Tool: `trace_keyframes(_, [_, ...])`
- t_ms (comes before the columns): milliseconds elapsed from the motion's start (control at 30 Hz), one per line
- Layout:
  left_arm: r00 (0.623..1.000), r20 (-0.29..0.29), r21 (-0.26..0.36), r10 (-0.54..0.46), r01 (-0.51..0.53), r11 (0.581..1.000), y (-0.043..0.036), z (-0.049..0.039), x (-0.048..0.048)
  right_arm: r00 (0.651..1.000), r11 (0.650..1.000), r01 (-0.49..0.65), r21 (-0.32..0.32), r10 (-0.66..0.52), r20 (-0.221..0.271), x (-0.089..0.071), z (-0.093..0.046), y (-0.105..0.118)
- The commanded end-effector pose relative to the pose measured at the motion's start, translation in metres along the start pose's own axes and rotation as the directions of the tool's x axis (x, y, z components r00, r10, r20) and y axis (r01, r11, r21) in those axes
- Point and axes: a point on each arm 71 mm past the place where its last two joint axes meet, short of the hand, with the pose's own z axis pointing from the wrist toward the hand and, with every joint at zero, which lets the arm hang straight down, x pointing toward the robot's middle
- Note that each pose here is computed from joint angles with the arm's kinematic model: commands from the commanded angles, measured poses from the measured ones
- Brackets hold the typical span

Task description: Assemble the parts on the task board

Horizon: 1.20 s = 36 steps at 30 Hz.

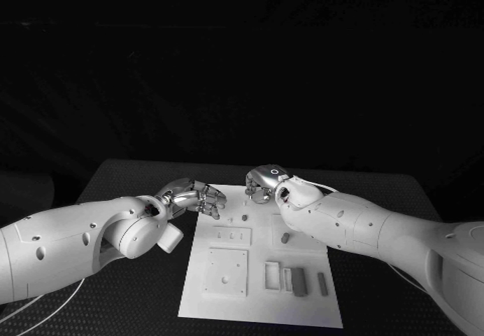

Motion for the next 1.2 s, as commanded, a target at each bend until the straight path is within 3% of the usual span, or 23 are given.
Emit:
trace_keyframes(33, [1.0,-0.004,0.01,0.003,-0.003,1.0,-0.0019,0.0002,0.0006,1.0,1.0,0.007,0.013,-0.007,-0.003,0.0003,0.0001,-0.0003])
trace_keyframes(667, [1.0,-0.003,0.009,0.003,-0.003,1.0,-0.0019,0.0001,0.0002,0.999,1.0,0.004,0.012,-0.004,-0.033,0.0024,0.0003,-0.0005])
trace_keyframes(1200, [1.0,0.0,0.009,0.004,-0.004,1.0,-0.0021,0.0,-0.0008,1.0,1.0,-0.012,0.022,0.012,-0.027,0.0019,0.0009,-0.0011])
